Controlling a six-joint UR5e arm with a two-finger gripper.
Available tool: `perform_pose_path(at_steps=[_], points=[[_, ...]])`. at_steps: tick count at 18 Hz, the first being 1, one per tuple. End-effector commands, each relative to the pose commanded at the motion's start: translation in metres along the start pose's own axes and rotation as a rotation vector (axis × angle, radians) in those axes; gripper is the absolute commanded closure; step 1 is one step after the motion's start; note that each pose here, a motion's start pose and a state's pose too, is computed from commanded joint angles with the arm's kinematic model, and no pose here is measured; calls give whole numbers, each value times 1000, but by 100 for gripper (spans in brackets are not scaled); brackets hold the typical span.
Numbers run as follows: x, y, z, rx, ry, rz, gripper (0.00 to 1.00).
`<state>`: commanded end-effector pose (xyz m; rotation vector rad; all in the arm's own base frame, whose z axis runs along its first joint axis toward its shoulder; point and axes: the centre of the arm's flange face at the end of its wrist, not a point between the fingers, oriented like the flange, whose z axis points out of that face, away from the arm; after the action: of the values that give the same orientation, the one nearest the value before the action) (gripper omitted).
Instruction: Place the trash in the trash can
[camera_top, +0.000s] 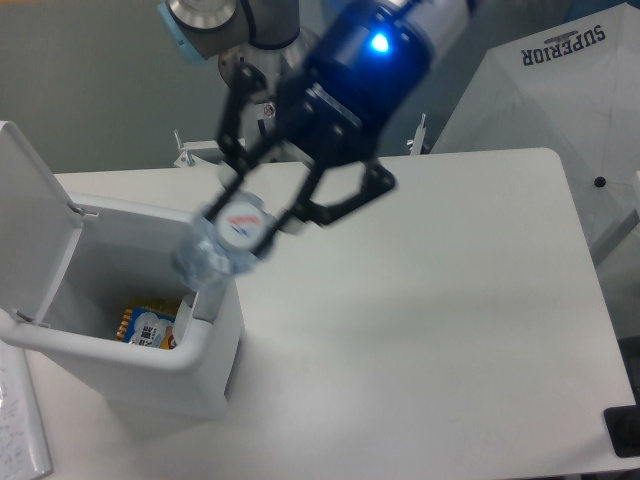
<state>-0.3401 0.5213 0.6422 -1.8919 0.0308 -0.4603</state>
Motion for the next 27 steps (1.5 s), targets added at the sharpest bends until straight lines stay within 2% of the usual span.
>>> perform_pose_path(at_steps=[7,10,12,15,16,22,24,27], points=[[9,50,53,-59,88,50,95],[5,72,58,-73,98,72,83],[2,81,61,-77,103,92,70],[1,90,63,-81,108,115,8],[0,94,64,-84,109,120,0],[-16,100,53,-82,81,96,0],[-44,101,19,-62,18,77,0],[-72,107,-10,-50,-38,32,0]])
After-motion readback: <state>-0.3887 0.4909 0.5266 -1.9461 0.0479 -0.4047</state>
